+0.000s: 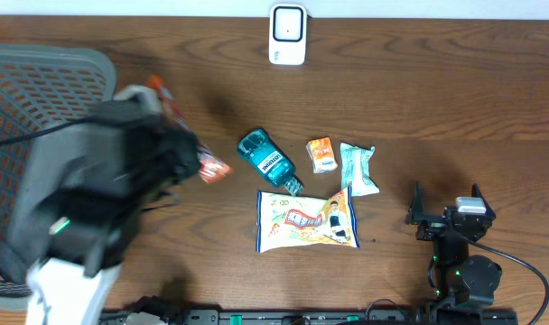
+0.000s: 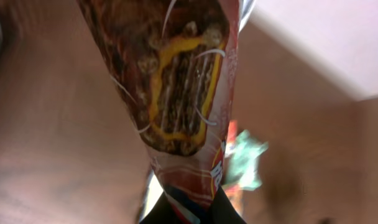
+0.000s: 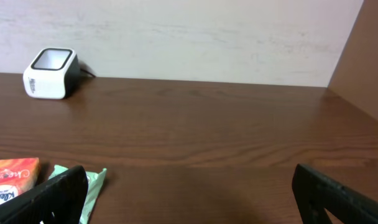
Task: Scan the item barcode
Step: 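Carry the brown candy bar out and lay it left of the teal bottle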
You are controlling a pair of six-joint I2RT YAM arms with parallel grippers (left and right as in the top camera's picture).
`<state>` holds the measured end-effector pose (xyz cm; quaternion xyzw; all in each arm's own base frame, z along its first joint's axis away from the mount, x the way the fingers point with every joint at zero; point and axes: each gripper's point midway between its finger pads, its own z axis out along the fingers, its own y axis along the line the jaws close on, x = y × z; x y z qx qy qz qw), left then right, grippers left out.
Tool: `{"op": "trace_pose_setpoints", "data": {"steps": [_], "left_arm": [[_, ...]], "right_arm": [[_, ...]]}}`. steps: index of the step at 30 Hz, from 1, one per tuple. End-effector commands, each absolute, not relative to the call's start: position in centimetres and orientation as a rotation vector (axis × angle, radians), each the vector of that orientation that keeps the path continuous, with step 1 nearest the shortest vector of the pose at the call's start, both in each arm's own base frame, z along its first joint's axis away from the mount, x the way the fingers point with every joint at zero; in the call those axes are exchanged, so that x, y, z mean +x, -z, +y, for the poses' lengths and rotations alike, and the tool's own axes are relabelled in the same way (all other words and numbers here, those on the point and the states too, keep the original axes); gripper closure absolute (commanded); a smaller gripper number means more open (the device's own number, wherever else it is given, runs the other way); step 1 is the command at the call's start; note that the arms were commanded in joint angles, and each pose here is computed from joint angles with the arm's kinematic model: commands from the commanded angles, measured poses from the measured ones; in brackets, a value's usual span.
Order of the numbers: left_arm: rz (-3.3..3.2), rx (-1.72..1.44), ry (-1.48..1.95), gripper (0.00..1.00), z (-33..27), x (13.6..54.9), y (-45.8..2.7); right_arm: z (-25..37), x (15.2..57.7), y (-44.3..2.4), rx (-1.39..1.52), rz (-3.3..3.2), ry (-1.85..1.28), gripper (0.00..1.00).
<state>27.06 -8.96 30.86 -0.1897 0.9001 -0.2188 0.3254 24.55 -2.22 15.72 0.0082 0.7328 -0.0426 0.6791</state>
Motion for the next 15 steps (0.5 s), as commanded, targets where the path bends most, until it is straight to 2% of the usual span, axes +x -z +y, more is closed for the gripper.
{"op": "trace_pose_setpoints", "data": {"steps": [1,8,11,15], "left_arm": [[2.542,-0.613,0.296,0.93,-9.4,27.1,-22.4],[2.647,-0.868,-0.021,0.93,-8.8,27.4,-12.1],[2.724,-0.861,-0.028,0.93,-10.3,28.1,-8.1],[2.783,-0.816,-0.072,0.93,-11.7,28.3,-5.2]], "right_arm": [[-2.1,24.6,-15.6,0.016,1.65,0.089,0.01],[-2.1,24.6,-15.6,0.016,1.65,0.089,0.01],[-2.1,24.6,-15.6,0.016,1.651,0.089,0.01],[-2.1,24.6,-15.6,0.016,1.65,0.089,0.01]]}}
